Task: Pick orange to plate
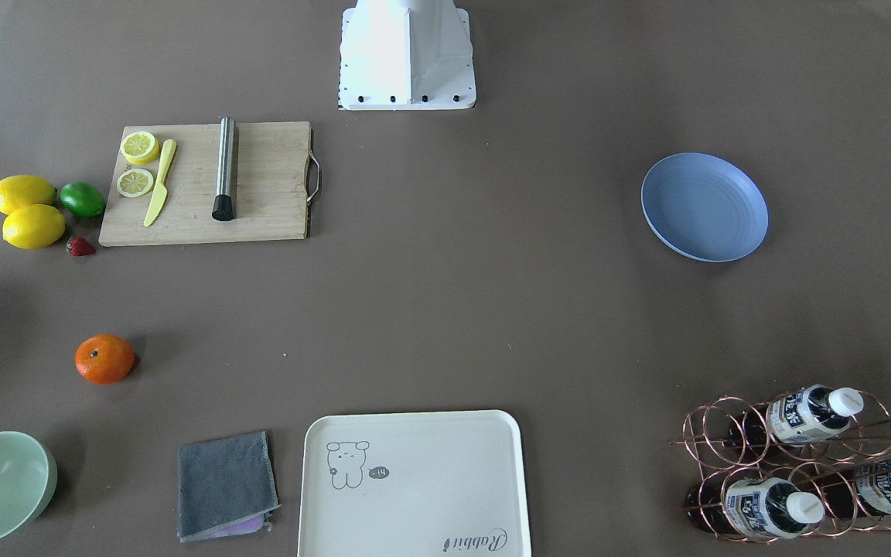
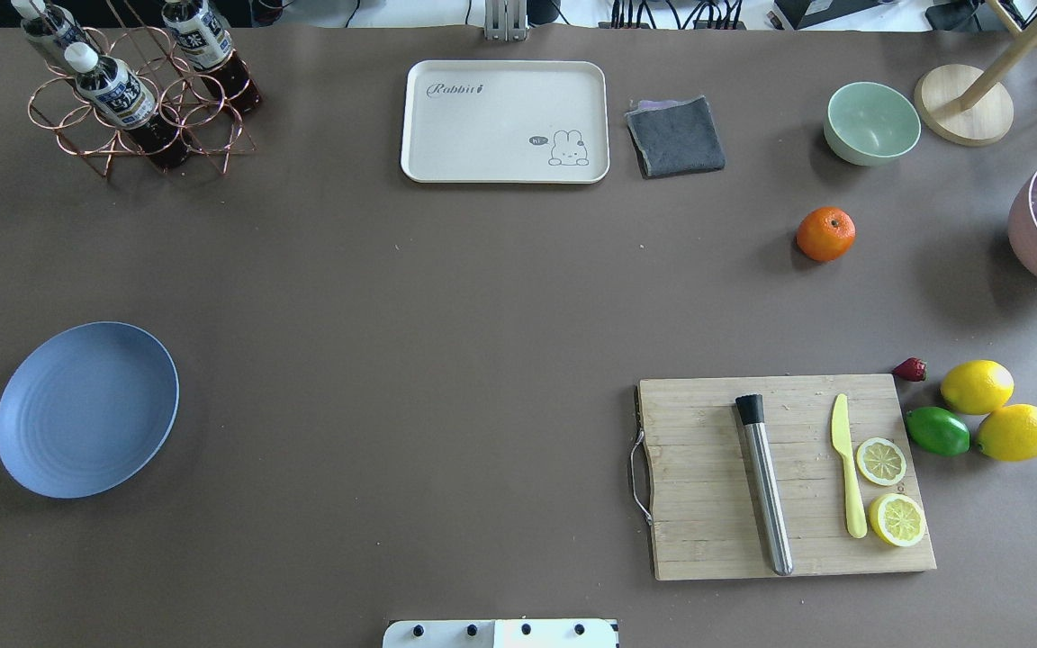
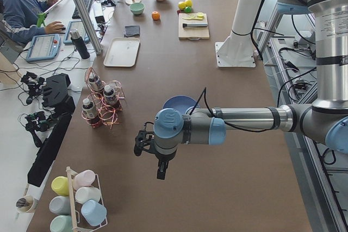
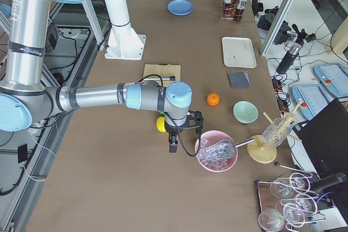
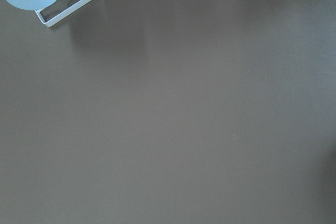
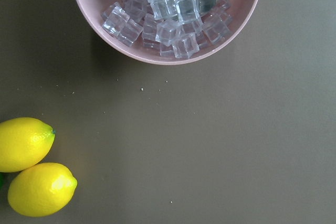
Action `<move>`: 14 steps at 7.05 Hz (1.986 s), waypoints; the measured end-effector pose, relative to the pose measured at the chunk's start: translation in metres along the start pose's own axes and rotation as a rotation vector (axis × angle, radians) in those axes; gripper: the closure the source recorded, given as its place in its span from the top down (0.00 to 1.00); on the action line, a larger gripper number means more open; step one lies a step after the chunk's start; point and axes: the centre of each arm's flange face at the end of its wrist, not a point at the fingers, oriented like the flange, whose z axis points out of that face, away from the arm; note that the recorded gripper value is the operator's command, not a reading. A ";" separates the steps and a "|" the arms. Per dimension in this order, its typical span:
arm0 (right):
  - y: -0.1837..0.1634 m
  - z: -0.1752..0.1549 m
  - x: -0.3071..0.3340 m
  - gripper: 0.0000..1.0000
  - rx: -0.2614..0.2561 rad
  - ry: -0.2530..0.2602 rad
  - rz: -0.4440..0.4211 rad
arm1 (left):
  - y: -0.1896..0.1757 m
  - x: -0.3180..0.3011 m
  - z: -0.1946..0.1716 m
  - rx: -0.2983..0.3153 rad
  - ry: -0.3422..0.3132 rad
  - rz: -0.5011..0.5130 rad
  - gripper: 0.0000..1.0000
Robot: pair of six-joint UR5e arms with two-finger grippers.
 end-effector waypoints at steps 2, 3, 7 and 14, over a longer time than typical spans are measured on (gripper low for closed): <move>0.000 0.000 0.000 1.00 0.001 -0.001 0.000 | 0.000 0.001 -0.001 0.005 -0.001 0.010 0.98; 0.000 0.000 0.000 1.00 0.001 -0.001 -0.001 | 0.000 0.001 -0.001 0.006 -0.001 0.013 0.98; 0.000 -0.002 -0.002 1.00 0.006 -0.002 -0.005 | -0.004 0.004 -0.005 0.014 -0.003 0.027 0.98; -0.005 -0.004 -0.004 1.00 0.048 -0.003 -0.042 | -0.035 0.027 -0.034 0.115 -0.013 0.115 0.98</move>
